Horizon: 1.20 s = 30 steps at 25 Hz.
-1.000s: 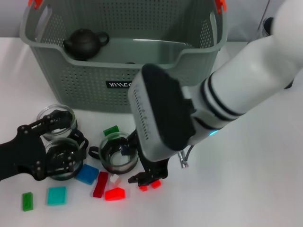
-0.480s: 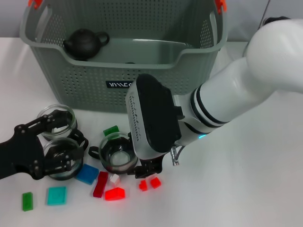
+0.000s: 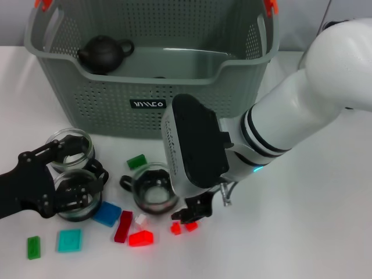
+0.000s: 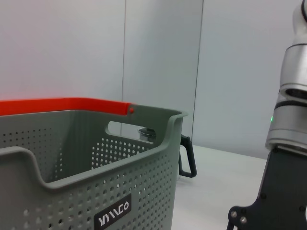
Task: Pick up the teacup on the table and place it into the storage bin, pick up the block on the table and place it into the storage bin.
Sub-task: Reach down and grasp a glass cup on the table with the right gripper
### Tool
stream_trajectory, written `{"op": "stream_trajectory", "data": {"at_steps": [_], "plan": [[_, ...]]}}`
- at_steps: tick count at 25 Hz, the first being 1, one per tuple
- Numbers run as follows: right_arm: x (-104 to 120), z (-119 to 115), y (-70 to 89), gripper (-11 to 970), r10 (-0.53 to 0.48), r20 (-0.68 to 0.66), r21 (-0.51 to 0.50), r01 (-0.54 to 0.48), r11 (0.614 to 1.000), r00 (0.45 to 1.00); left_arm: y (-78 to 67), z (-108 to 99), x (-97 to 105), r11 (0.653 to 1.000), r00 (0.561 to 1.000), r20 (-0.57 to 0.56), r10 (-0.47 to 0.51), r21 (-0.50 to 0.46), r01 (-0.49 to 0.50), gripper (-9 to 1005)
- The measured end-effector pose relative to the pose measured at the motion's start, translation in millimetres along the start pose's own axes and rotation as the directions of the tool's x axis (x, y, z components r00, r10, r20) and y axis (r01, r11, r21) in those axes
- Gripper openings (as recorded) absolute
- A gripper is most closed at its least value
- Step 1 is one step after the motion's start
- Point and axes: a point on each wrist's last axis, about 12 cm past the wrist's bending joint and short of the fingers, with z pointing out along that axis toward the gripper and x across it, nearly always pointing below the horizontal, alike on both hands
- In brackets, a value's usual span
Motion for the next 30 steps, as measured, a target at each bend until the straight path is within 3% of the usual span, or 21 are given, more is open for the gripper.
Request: {"op": "stream_trajectory", "data": {"at_steps": [5, 16, 30], "plan": [[-0.7, -9.9, 0.7, 604, 0.009, -0.113, 0.026, -0.006, 1.000, 0.994, -0.2, 0.6, 0.3, 1.000, 1.000, 0.000, -0.001, 0.000, 0.001, 886], [-6.2, -5.5, 4.5, 602, -0.022, -0.075, 0.040, 0.026, 0.999, 0.997, 0.2, 1.0, 1.0, 1.000, 1.000, -0.003, -0.002, -0.006, 0.002, 885], [1.3, 9.8, 9.2, 600, 0.017, -0.040, 0.035, -0.016, 0.999, 0.999, 1.0, 3.2, 3.3, 1.000, 1.000, -0.002, -0.012, -0.016, 0.012, 885]]}}
